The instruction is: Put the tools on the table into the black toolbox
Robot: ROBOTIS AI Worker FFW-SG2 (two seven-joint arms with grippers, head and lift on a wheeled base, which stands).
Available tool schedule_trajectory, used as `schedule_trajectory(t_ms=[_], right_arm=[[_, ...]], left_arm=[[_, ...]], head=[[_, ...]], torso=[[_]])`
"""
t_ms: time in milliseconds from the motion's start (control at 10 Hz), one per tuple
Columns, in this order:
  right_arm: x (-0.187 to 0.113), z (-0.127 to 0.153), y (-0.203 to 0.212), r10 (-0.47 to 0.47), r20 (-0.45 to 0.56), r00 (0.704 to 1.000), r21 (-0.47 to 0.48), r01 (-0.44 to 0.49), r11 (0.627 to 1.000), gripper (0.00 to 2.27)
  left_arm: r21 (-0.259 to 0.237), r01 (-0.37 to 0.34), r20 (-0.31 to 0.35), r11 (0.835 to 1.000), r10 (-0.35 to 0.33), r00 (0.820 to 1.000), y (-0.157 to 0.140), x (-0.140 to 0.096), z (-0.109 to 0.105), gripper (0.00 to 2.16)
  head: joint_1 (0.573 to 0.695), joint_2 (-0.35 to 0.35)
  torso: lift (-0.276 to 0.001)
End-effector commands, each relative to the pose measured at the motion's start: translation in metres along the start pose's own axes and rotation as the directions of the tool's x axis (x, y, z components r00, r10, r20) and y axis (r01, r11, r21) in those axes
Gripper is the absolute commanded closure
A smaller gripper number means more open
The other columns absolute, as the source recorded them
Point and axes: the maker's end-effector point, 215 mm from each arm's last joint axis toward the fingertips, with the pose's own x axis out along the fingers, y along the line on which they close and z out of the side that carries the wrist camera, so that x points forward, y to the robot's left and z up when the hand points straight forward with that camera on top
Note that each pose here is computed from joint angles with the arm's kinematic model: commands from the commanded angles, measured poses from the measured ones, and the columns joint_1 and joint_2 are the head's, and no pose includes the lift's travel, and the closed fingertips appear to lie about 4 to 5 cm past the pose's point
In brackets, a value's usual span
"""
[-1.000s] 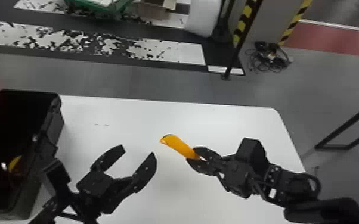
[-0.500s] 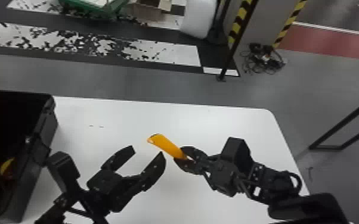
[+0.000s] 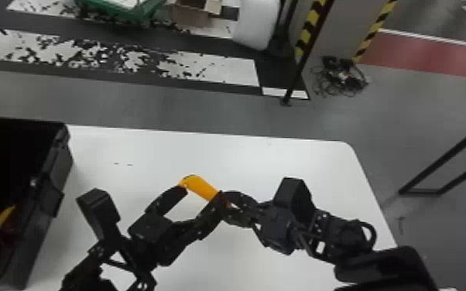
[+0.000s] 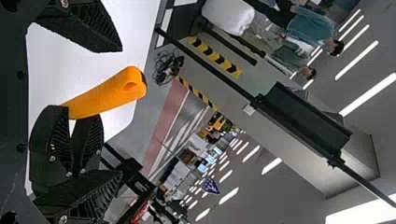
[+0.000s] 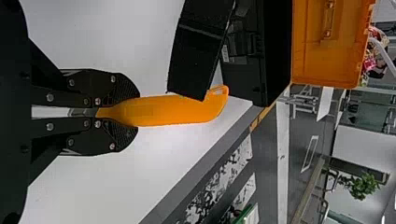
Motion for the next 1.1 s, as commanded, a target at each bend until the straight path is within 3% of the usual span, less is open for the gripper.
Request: schedule_trajectory(t_ms=[0,400,600,800,900,1000], right_arm=[[0.004,0.002,0.002,0.007,0.001,1.0,0.002,-0.007,1.0,2.24],[0.012,0.003,0.008,0.024,-0.008,1.0,0.007,-0.024,1.0,2.24],[0.012,0.003,0.007,0.023,-0.009,1.0,0.01,-0.023,1.0,2.24],[0.013,0.003,0.005,0.022,-0.011,1.0,0.015,-0.022,1.0,2.24],[0.014,0.004,0.005,0.022,-0.011,1.0,0.014,-0.021,1.0,2.24],[0.014,0.003,0.004,0.017,-0.012,1.0,0.017,-0.017,1.0,2.24]], left_arm=[[0.0,0.001,-0.004,1.0,-0.001,1.0,0.0,0.004,-0.002,0.06],[-0.003,0.008,-0.003,1.0,-0.008,1.0,-0.006,0.007,-0.002,0.1],[-0.002,0.01,-0.005,1.0,-0.01,1.0,-0.008,0.01,-0.003,0.3],[-0.003,0.007,-0.01,1.0,-0.007,1.0,-0.011,0.012,-0.005,0.76],[-0.001,-0.001,-0.013,1.0,0.001,1.0,-0.01,0.012,-0.007,1.18],[0.012,0.006,-0.013,1.0,-0.006,1.0,-0.011,0.012,-0.005,1.44]], head=[[0.695,-0.222],[0.695,-0.22],[0.695,-0.216],[0.695,-0.219],[0.695,-0.222],[0.695,-0.224]], torso=[[-0.039],[-0.039],[-0.039],[-0.039],[-0.039],[-0.039]])
